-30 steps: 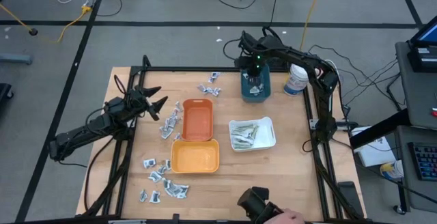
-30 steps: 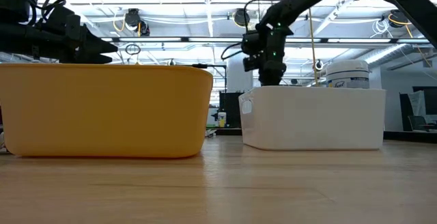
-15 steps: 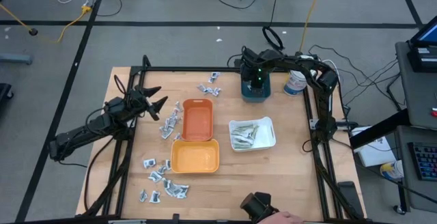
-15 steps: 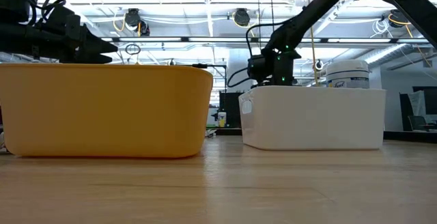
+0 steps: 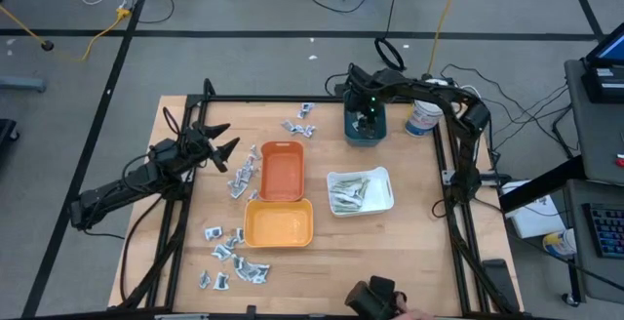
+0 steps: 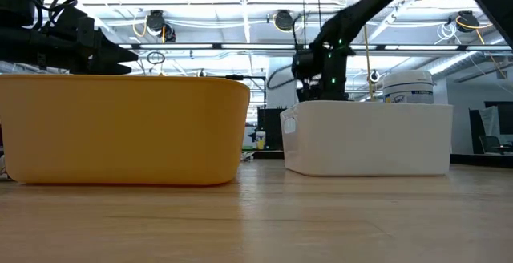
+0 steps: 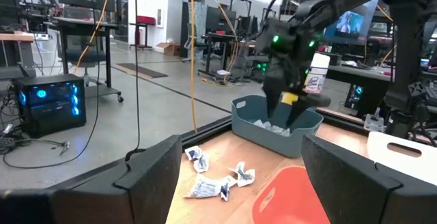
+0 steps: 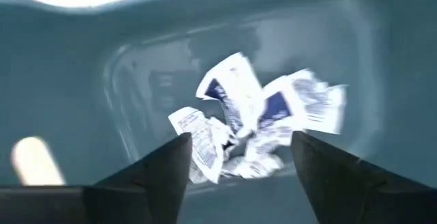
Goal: Pick & Place First Aid Supplies
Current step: Put the blue sachet into the blue bin
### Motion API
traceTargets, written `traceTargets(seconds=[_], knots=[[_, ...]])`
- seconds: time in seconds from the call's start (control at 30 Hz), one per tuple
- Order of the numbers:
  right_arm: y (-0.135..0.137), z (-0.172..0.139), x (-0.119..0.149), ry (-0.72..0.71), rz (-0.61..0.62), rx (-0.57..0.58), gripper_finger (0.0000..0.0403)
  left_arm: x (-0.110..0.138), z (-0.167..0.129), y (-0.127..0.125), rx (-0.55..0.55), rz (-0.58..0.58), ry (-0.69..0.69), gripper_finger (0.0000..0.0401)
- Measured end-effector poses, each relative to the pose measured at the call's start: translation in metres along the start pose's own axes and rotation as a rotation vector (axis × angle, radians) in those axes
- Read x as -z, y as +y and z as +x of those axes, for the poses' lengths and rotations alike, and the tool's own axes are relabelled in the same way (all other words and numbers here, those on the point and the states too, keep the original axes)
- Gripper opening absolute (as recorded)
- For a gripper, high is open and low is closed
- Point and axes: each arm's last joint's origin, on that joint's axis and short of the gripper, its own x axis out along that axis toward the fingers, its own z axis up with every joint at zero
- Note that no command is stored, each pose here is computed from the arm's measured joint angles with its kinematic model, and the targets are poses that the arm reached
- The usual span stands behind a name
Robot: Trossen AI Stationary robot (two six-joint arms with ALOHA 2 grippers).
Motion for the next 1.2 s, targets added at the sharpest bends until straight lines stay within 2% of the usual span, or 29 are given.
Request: traceTargets(seconds=[0.17, 0.53, 0.73, 0.83, 1.2], knots=[[0.013, -0.029, 0.0, -0.06, -0.068, 0.016, 0.0275, 0.0, 0.0, 0.0, 0.0, 0.0, 0.0, 0.0308], [0.056, -0.07, -0.003, -0.138, -0.369, 0.04, 0.0271, 0.0, 0.0, 0.0, 0.0, 0.001, 0.0, 0.0308], [0.073, -0.073, -0.01, -0.168, -0.563, 0.05, 0.0271, 0.0, 0.0, 0.0, 0.0, 0.0, -0.001, 0.0308], [0.08, -0.07, -0.016, -0.185, -0.632, 0.008, 0.027, 0.0, 0.0, 0.0, 0.0, 0.0, 0.0, 0.0308], [0.072, -0.057, -0.073, -0.249, -0.659, 0.008, 0.027, 0.0, 0.0, 0.0, 0.0, 0.0, -0.001, 0.0308]])
